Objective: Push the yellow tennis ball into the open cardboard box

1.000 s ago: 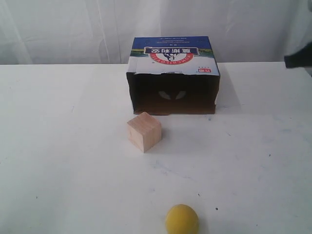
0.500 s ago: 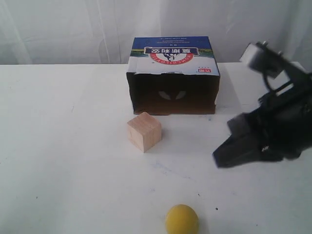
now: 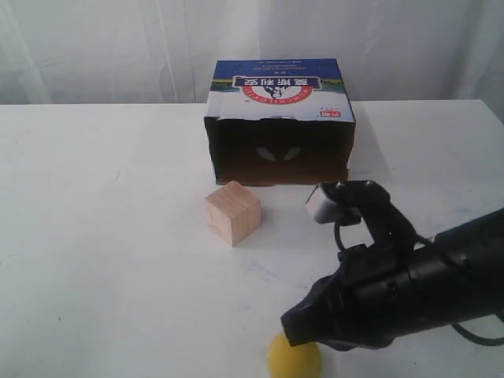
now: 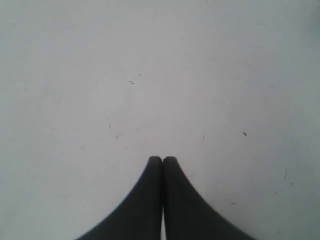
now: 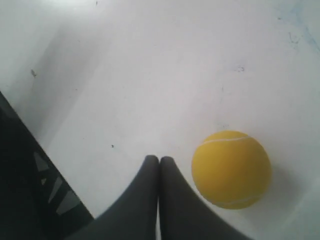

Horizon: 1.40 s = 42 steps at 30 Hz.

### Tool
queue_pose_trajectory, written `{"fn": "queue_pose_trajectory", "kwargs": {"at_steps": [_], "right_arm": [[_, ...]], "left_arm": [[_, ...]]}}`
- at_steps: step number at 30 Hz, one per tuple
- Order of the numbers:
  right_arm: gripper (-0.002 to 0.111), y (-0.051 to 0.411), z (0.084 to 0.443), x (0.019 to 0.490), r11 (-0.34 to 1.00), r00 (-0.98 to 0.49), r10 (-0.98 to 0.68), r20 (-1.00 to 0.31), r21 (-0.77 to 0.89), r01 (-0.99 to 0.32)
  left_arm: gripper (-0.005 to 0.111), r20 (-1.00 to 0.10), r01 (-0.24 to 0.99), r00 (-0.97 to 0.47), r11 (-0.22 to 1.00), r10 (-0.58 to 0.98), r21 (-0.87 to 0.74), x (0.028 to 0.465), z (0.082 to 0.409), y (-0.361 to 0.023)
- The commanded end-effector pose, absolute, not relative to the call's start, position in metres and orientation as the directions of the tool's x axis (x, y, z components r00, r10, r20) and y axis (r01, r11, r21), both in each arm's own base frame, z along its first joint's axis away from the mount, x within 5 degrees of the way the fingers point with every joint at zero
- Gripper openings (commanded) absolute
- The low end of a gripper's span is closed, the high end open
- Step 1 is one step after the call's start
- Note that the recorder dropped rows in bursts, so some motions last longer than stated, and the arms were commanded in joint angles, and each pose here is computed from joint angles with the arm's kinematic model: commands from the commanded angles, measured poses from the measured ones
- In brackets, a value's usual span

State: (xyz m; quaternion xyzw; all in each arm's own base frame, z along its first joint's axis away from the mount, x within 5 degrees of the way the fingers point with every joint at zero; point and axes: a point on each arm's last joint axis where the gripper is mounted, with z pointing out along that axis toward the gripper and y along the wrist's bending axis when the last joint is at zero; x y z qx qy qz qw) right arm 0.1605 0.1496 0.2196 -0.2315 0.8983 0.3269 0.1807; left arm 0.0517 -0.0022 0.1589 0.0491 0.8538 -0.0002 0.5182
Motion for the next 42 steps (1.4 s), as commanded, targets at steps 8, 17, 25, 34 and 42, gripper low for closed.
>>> {"fn": "queue_pose_trajectory", "kwargs": {"at_steps": [8,17,25,34,42], "right_arm": [[0.000,0.153,0.168,0.182,0.775,-0.857,-0.332,-0.394,0.404,-0.486],[0.000,0.143,0.188,0.215,0.883,-0.730,-0.182,-0.658,0.218,-0.416],[0.000,0.149,0.199,0.197,0.810,-0.770,-0.233,-0.594,0.320,-0.492],[0.000,0.135,0.185,0.216,0.911,-0.700,-0.164,-0.695,0.166,-0.378],[0.000,0.136,0.158,0.225,0.932,-0.739,-0.185,-0.648,0.123,-0.341]], "left_arm": [[0.000,-0.882,0.078,-0.467,0.996,0.070,0.038,0.051,0.158,-0.002],[0.000,-0.882,0.078,-0.467,0.996,0.070,0.038,0.051,0.158,-0.002],[0.000,-0.882,0.078,-0.467,0.996,0.070,0.038,0.051,0.158,-0.002],[0.000,-0.882,0.078,-0.467,0.996,0.070,0.038,0.051,0.158,-0.002],[0.000,-0.882,0.078,-0.467,0.996,0.070,0.038,0.051,0.158,-0.002]]}}
